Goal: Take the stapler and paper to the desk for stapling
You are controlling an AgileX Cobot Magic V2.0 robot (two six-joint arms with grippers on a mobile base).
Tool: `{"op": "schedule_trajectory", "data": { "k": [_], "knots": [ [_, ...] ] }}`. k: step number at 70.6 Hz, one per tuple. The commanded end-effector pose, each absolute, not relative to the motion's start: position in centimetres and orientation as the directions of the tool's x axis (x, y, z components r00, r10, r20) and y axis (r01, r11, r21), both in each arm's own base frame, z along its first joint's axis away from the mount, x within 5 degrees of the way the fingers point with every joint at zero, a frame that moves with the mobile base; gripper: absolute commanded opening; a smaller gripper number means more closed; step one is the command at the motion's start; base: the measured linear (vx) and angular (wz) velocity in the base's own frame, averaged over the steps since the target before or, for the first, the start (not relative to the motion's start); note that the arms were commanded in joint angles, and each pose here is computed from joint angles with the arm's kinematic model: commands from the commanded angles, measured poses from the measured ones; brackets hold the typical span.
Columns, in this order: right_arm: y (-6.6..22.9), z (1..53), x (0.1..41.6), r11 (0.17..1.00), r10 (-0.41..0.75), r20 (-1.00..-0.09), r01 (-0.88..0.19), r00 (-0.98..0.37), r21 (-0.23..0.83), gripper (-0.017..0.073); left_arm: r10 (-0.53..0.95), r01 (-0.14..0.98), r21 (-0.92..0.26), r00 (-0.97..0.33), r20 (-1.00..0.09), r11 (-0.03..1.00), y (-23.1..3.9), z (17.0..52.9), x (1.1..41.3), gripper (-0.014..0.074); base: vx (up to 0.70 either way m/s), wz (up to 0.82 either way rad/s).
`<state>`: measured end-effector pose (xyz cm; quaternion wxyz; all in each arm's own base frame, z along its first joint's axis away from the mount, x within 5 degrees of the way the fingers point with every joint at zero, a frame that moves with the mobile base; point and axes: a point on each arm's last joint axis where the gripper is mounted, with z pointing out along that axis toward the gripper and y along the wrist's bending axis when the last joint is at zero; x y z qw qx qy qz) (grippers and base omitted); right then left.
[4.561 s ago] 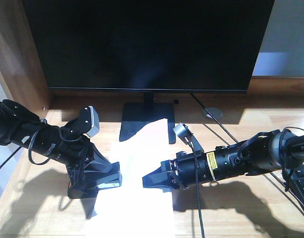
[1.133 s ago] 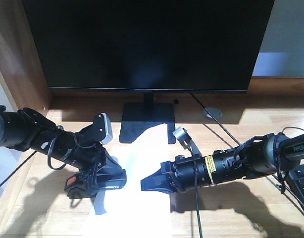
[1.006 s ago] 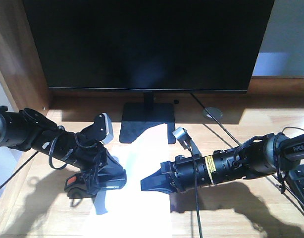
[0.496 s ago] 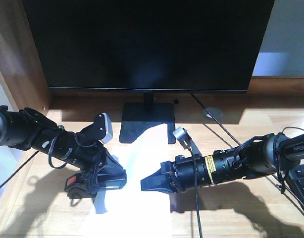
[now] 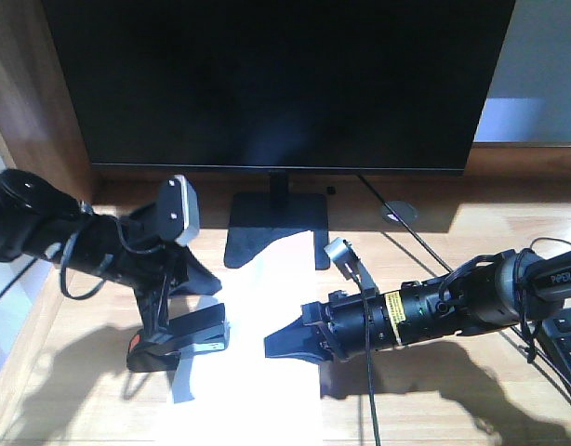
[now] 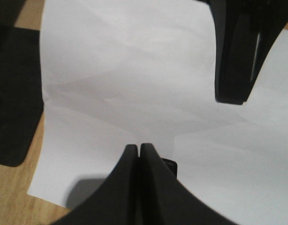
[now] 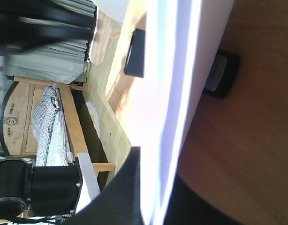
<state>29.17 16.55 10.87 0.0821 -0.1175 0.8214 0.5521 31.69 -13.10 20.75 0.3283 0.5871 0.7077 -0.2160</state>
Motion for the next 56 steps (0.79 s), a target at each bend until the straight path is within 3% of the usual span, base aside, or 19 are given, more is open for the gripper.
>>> {"op": "schedule_trajectory", "data": {
  "k": [1, 20, 30, 39, 56],
  "knots": [
    [16.80, 13.24, 29.63, 0.284, -0.079, -0.327, -0.335, -0.942, 0.898, -0.0003, 0.635, 0.961, 0.114, -0.075, -0.769, 0.252, -13.30, 24.10, 31.10, -0.0006, 0.00, 0.00],
    [16.80, 13.24, 29.62, 0.284, -0.079, -0.327, -0.335, -0.942, 0.898, 0.0001, 0.631, 0.960, 0.126, -0.062, -0.773, 0.248, -13.27, 24.68, 30.85, -0.0006, 0.00, 0.00],
    [16.80, 13.23, 29.63, 0.284, -0.079, -0.327, -0.335, -0.942, 0.898, 0.0057, 0.629, 0.964, 0.119, -0.061, -0.775, 0.239, -13.31, 24.69, 30.74, -0.0006, 0.00, 0.00],
    [16.77, 13.23, 29.64, 0.285, -0.078, -0.327, -0.335, -0.942, 0.898, 0.0193, 0.629, 0.964, 0.119, -0.061, -0.775, 0.239, -13.31, 24.69, 30.74, -0.0006, 0.00, 0.00],
    [16.59, 13.27, 29.96, 0.345, -0.060, -0.339, -0.338, -0.939, 0.876, 0.0608, 0.628, 0.964, 0.117, -0.060, -0.776, 0.237, -13.33, 24.69, 30.72, -0.0006, 0.00, 0.00]
  ]
}}
